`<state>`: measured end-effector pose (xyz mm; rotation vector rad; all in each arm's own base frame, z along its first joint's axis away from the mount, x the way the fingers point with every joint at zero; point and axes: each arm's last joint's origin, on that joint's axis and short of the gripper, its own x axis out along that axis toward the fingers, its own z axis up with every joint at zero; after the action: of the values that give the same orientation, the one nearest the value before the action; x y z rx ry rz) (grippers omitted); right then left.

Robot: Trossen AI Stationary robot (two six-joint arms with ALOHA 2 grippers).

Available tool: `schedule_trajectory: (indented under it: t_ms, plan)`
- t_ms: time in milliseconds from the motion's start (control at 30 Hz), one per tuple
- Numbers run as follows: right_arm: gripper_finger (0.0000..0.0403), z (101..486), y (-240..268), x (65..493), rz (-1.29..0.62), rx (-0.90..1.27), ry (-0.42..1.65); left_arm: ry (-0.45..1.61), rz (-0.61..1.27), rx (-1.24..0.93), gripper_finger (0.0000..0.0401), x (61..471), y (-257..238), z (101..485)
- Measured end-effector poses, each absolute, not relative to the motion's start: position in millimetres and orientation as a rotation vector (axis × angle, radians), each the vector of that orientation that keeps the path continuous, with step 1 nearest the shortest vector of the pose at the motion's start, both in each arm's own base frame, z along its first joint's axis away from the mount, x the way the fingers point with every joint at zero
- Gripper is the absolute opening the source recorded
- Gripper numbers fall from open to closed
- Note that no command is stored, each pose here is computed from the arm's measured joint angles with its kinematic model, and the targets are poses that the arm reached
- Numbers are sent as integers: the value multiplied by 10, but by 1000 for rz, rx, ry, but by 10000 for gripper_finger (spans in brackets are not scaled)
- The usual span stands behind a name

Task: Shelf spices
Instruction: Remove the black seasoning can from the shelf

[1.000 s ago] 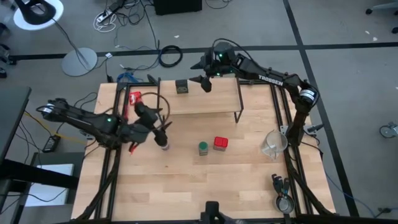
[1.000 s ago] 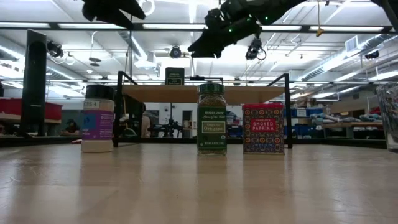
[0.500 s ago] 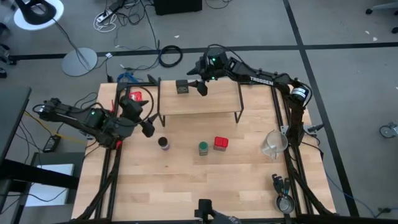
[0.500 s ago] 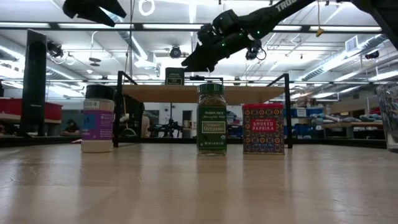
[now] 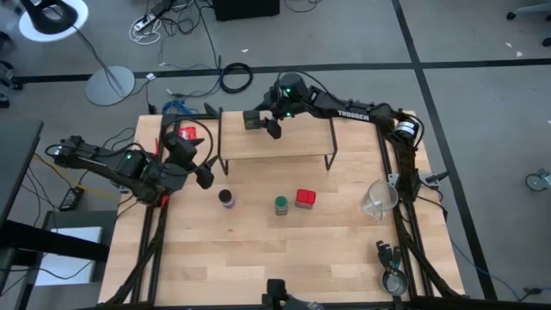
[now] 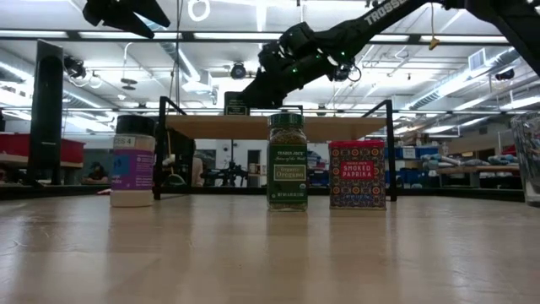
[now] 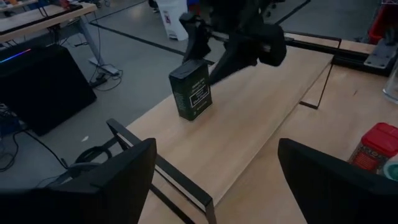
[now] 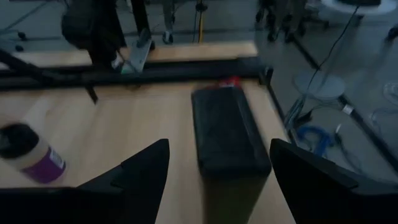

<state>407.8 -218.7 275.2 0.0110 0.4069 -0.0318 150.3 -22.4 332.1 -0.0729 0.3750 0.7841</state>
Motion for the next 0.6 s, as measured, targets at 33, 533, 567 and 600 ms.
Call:
schedule_trajectory:
  t_ms: [33, 533, 567, 600]
  plan:
    - [274, 2731, -2185, 4096, -35, 7, 407, 376, 785, -74, 341, 1500, -223, 3320]
    - [129, 2766, -2142, 4144, -32, -6, 365, 393, 793, -74, 341, 1484, -217, 3299]
    - [129, 2767, -2140, 4146, -32, -3, 363, 394, 794, -75, 341, 1482, -216, 3296]
    - [129, 2768, -2127, 4153, -28, -4, 362, 397, 795, -73, 341, 1480, -216, 3294]
